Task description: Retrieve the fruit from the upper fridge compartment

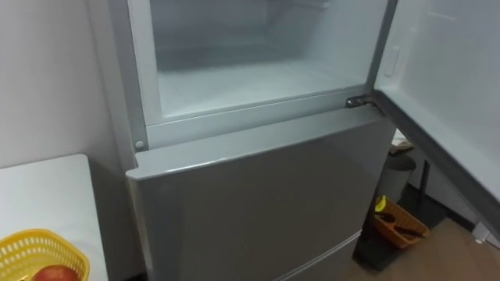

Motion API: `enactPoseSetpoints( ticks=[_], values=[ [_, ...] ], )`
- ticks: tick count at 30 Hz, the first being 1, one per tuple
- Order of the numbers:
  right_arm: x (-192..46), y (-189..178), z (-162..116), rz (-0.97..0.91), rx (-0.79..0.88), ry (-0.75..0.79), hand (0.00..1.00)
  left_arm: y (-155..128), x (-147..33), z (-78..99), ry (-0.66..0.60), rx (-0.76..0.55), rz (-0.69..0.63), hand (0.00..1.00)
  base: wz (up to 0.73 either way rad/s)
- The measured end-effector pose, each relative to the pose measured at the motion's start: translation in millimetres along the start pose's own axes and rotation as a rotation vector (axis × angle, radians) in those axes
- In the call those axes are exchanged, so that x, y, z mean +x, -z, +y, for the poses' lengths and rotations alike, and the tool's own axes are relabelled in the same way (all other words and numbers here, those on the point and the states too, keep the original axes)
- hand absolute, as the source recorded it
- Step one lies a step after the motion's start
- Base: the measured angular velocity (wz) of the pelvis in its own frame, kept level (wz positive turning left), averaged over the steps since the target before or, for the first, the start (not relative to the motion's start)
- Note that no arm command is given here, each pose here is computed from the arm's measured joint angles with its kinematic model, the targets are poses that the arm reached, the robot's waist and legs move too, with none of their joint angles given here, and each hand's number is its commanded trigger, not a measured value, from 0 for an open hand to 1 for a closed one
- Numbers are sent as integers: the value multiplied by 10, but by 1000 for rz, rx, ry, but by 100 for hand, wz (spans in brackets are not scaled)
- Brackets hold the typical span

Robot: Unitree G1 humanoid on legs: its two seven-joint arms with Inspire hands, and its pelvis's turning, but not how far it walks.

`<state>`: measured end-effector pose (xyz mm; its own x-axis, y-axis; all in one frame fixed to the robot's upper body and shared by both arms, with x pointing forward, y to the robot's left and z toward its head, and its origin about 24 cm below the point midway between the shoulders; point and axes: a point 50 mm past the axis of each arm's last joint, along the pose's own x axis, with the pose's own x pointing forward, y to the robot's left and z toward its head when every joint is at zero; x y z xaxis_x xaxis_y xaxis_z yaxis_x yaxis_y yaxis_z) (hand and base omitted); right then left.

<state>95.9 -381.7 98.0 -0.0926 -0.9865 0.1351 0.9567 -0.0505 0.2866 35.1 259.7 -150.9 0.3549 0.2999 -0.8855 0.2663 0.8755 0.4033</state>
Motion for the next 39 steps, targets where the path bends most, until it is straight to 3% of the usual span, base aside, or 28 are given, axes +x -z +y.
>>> enactPoseSetpoints(
  ticks=[9,14,39],
  values=[
    [38,-309,192,-100,101,-72,0,3,5,66,-23,-41,3,0,0],
    [-15,-370,249,-88,110,-129,0,78,0,16,-1,-53,39,0,-2],
    [-230,-361,536,14,180,-538,0,166,-18,-18,9,-72,67,0,0]
  ],
)
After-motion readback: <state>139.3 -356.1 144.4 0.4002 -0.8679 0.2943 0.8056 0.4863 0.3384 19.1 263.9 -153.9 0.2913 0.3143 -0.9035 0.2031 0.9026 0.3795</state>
